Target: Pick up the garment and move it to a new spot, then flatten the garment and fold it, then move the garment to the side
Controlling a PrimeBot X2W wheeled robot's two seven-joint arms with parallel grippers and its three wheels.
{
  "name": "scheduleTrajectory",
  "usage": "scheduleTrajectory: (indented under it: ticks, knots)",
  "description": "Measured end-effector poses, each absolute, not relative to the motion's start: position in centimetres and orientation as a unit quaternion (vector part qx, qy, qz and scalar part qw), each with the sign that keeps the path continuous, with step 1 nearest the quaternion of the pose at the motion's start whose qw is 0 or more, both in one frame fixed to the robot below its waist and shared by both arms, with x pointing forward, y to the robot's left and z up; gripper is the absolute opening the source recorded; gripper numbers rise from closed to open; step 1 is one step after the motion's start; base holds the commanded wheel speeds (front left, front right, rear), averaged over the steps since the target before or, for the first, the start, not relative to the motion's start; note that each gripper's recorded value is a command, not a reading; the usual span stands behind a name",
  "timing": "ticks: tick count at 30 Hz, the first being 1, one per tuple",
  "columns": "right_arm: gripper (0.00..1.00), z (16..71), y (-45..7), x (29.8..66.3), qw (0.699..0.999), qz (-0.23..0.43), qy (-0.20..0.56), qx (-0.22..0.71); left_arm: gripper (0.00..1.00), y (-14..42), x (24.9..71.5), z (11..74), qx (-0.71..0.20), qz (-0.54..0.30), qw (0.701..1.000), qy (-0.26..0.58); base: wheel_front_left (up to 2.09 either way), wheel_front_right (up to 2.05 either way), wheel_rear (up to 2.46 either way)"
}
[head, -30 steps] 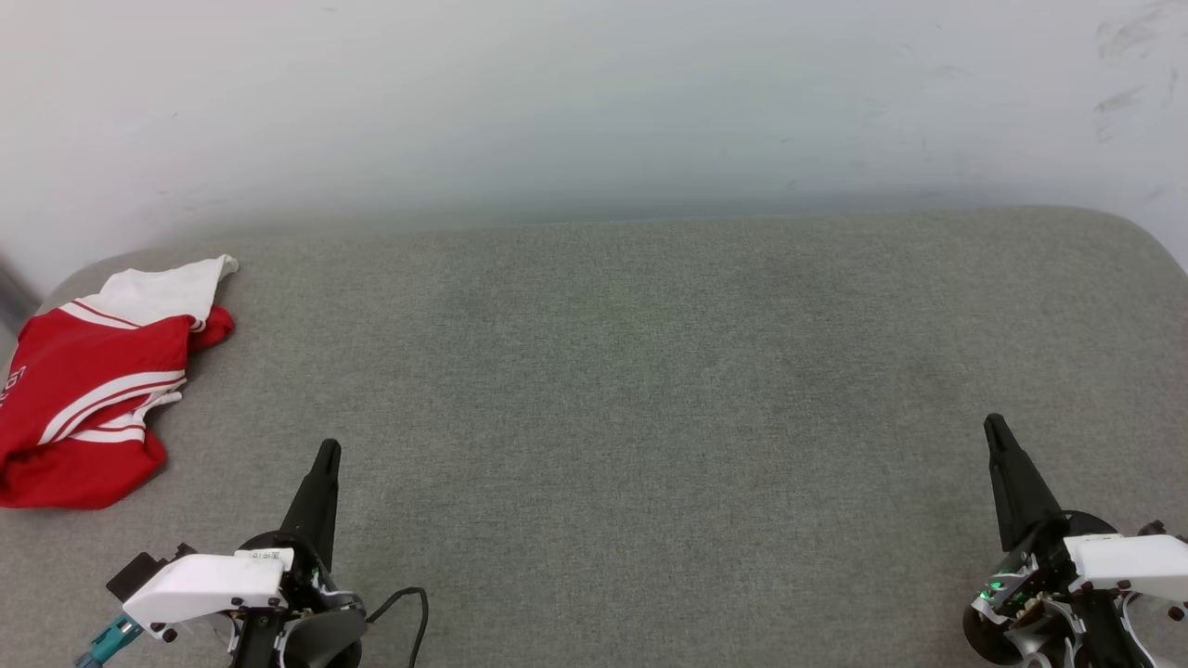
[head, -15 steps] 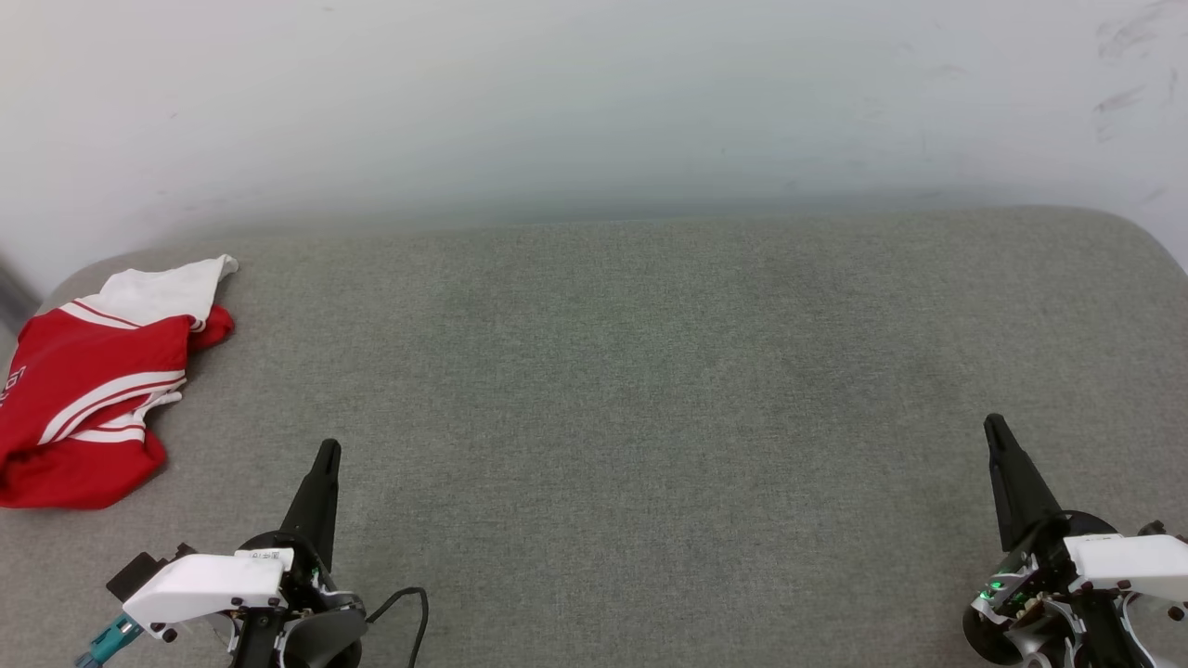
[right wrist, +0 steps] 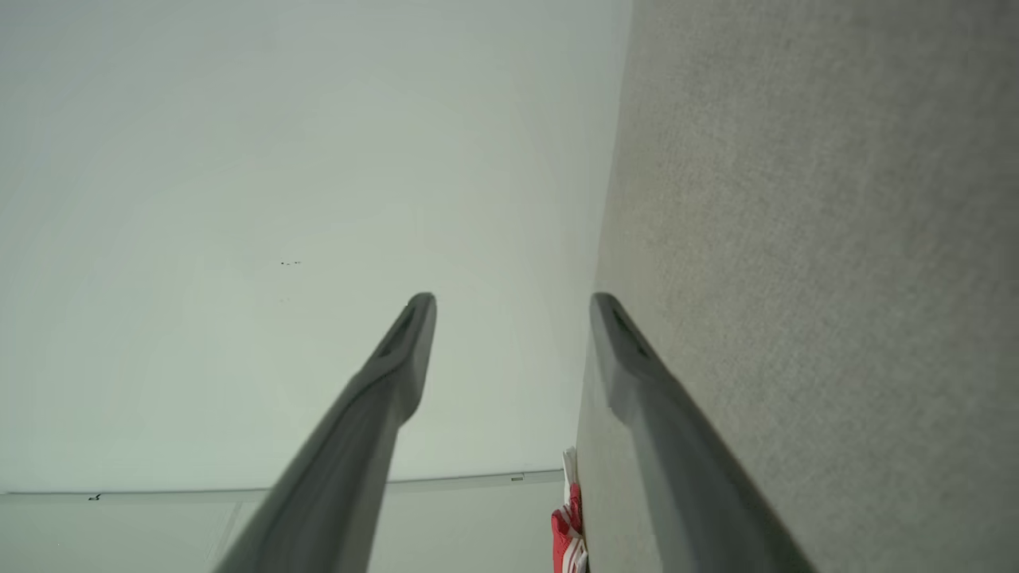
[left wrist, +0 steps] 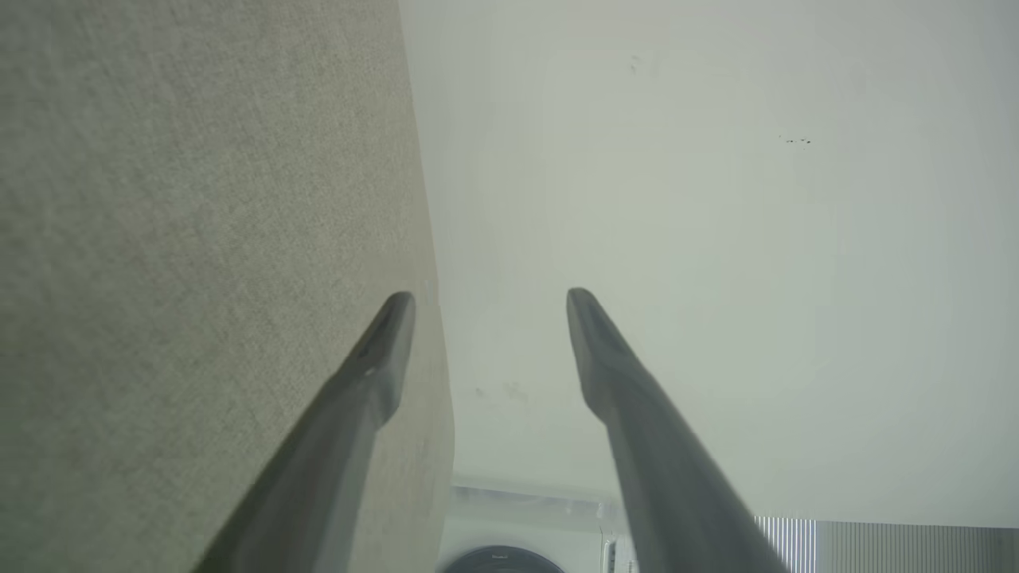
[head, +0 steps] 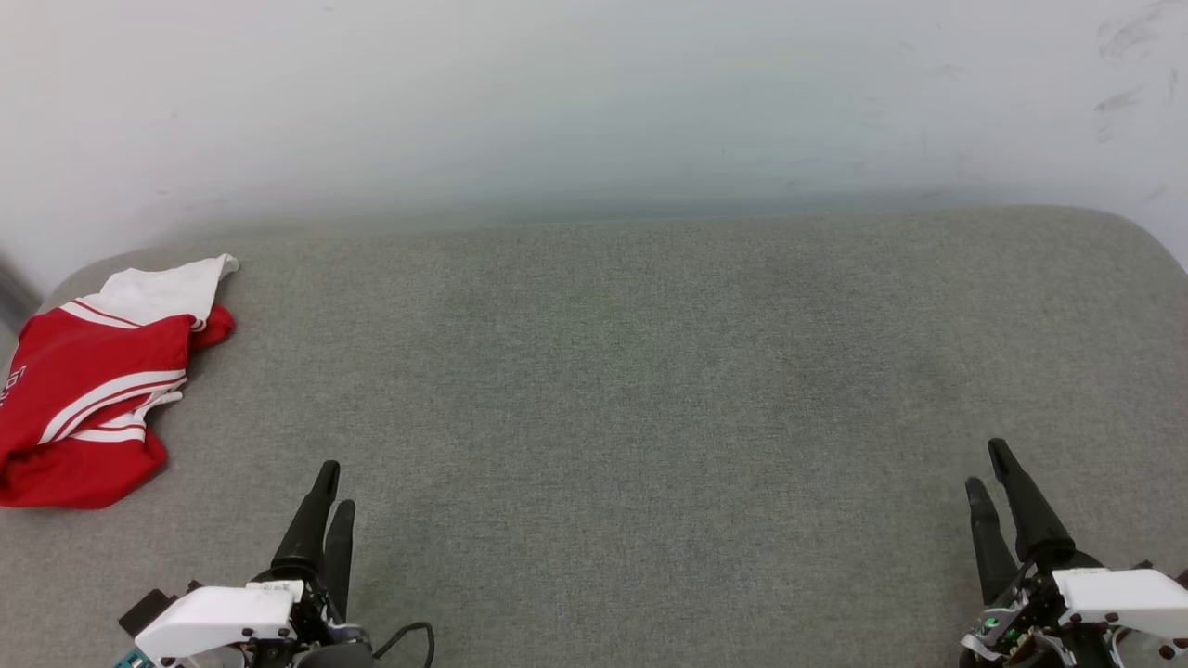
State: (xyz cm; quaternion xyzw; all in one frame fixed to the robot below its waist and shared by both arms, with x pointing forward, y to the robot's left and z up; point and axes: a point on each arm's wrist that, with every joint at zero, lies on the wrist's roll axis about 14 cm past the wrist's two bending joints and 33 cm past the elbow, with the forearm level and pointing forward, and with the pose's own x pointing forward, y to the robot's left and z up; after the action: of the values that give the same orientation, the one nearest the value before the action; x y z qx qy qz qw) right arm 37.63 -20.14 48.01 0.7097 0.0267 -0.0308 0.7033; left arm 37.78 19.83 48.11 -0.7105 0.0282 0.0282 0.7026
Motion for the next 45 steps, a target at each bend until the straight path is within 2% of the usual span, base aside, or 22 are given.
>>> scheduleTrajectory:
  ticks: [11, 17, 25, 26, 27, 31, 32, 45]
  knots:
    - [1.0, 47.9, -19.8, 37.5, 0.716, -0.038, 0.021, 0.697, 1.0, 20.4, 37.6, 48.5, -0.693, 0.039, 0.72, 0.009, 0.0, 0.0, 0.0]
    - [1.0, 48.0, -20.0, 37.6, 0.735, -0.043, 0.016, 0.676, 1.0, 21.1, 37.2, 48.1, -0.669, 0.055, 0.741, 0.004, 0.0, 0.0, 0.0]
    - [1.0, 48.4, -20.5, 37.6, 0.797, -0.047, 0.008, 0.602, 1.0, 23.0, 37.1, 48.7, -0.625, 0.076, 0.777, -0.022, 0.0, 0.0, 0.0]
    - [1.0, 48.4, -20.5, 37.6, 0.797, -0.047, 0.008, 0.602, 1.0, 23.0, 37.1, 48.7, -0.625, 0.076, 0.777, -0.022, 0.0, 0.0, 0.0]
    - [1.0, 48.8, -20.7, 37.7, 0.814, -0.045, 0.002, 0.578, 1.0, 23.5, 37.1, 49.0, -0.613, 0.079, 0.785, -0.03, 0.0, 0.0, 0.0]
    - [1.0, 49.9, -20.8, 37.9, 0.848, -0.036, -0.009, 0.529, 1.0, 24.7, 37.1, 50.6, -0.571, 0.082, 0.815, -0.056, 0.0, 0.0, 0.0]
    - [1.0, 49.9, -20.8, 37.9, 0.848, -0.036, -0.009, 0.529, 1.0, 24.7, 37.1, 50.6, -0.571, 0.082, 0.815, -0.056, 0.0, 0.0, 0.0]
    - [1.0, 54.1, -19.4, 38.5, 0.93, 0.011, -0.059, 0.363, 1.0, 23.9, 37.6, 55.4, -0.417, 0.074, 0.901, -0.094, 0.0, 0.0, 0.0]
